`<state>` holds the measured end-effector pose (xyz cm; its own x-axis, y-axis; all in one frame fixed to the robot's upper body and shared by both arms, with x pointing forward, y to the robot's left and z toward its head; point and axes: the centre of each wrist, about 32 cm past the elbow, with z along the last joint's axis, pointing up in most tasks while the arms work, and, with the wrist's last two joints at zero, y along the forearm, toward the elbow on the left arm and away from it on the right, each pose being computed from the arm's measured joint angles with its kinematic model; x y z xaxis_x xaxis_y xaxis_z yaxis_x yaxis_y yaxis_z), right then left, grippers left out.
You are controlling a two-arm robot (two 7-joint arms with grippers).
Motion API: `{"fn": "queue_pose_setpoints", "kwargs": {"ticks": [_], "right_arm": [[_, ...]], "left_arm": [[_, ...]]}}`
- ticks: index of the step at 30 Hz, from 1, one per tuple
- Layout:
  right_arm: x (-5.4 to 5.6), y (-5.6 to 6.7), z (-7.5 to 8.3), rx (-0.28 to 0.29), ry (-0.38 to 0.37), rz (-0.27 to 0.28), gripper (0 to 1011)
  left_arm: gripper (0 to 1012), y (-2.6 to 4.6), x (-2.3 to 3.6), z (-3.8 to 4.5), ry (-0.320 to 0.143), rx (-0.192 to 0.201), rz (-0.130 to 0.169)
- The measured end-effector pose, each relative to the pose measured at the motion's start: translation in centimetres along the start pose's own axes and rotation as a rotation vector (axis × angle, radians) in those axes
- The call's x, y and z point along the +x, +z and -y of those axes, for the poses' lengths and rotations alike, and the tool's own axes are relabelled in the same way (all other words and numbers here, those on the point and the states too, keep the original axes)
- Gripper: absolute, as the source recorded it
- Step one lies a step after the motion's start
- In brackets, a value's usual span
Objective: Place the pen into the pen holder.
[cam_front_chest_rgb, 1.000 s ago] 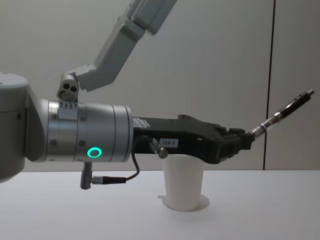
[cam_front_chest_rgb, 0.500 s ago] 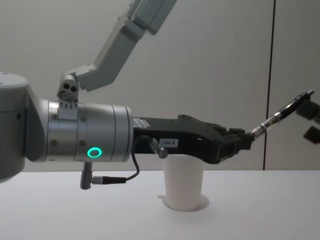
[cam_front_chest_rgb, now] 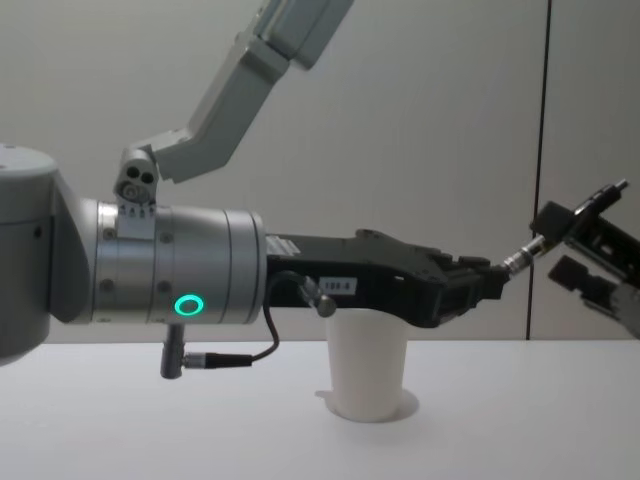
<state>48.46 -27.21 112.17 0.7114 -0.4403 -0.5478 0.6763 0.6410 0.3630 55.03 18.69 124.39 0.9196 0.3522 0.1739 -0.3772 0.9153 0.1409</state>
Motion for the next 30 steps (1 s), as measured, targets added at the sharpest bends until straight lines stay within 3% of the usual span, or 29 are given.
{"fn": "queue_pose_setpoints", "kwargs": {"ticks": [14,30], "right_arm": [[-0.1,-0.6,-1.4,-0.002,0.032,-0.018,1001],[-0.1,-0.3,-1.3,0.024,0.042,-0.010,1001]], "left_arm": [[127,0.00,0.00,0.00,0.000,0.000,0.000],[129,0.00,0.00,0.00,0.000,0.000,0.000]]}}
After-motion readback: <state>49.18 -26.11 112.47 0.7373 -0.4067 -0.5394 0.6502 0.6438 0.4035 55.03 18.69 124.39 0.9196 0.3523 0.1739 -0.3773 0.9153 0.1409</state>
